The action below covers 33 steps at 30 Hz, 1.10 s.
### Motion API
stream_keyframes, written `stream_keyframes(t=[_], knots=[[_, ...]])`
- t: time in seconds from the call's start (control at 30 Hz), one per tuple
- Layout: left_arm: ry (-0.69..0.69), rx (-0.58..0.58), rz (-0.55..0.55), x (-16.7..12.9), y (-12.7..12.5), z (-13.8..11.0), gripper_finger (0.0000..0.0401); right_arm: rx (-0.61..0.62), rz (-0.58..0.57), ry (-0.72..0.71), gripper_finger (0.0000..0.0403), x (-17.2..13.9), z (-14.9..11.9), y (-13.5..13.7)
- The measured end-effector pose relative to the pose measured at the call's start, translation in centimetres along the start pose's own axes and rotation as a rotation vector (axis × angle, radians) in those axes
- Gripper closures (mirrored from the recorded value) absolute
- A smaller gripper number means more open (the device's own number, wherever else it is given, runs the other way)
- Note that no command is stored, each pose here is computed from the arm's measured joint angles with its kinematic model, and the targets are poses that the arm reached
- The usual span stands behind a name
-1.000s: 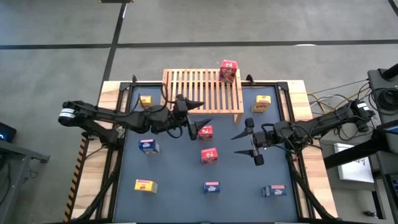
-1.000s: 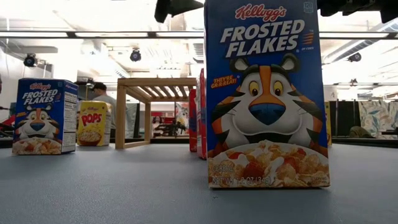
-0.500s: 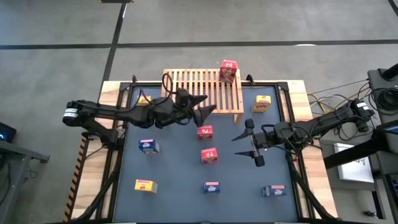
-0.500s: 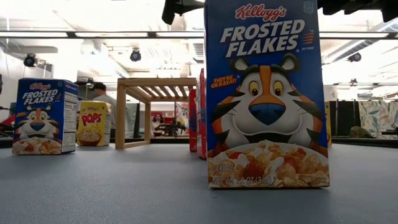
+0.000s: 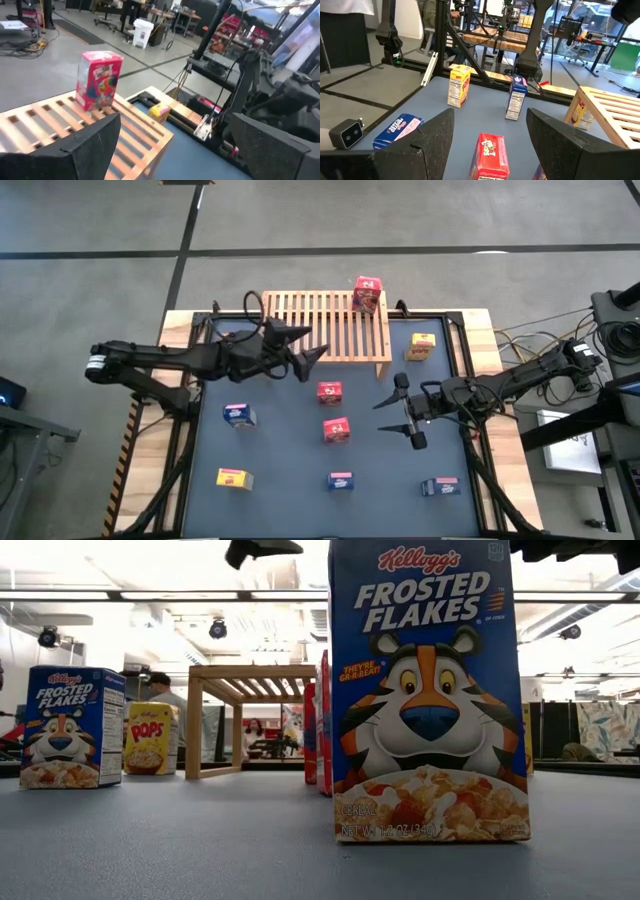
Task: Stack cereal on shelf
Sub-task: Put the top blue cereal box on the shelf
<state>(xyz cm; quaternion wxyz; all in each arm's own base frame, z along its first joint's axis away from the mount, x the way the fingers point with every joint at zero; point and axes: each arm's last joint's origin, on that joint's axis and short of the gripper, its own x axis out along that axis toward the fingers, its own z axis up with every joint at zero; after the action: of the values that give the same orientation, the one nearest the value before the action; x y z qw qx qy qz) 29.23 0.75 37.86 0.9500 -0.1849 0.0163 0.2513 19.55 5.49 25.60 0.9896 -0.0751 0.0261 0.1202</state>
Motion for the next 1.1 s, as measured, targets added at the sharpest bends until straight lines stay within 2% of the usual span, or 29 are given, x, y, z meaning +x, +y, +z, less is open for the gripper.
stream_keyframes(t=[0.33, 0.6, 0.73, 0.9, 1.1], knots=[[-0.024, -0.04, 0.024, -3.7, 2.3, 0.4, 0.0042, 0.001, 0.0, -0.001, 0.0165, 0.0, 0.0, 0.0], [0.002, -0.04, 0.0, -3.4, 2.2, -0.1, 0.0042, 0.0, -0.002, -0.009, 0.0165, 0.0, 0.1, 0.0], [0.088, 0.034, -0.083, -3.4, 2.1, -0.7, 0.0042, 0.0, -0.002, -0.009, 0.0165, 0.0, 0.1, 0.0], [0.147, 0.127, -0.058, -4.8, 2.9, -0.6, 0.0042, 0.002, -0.001, -0.002, 0.0165, 0.0, 0.0, 0.0], [0.125, 0.124, -0.046, -6.9, 3.8, 0.6, 0.0042, 0.0, -0.003, 0.001, 0.0165, 0.0, 0.0, 0.0]])
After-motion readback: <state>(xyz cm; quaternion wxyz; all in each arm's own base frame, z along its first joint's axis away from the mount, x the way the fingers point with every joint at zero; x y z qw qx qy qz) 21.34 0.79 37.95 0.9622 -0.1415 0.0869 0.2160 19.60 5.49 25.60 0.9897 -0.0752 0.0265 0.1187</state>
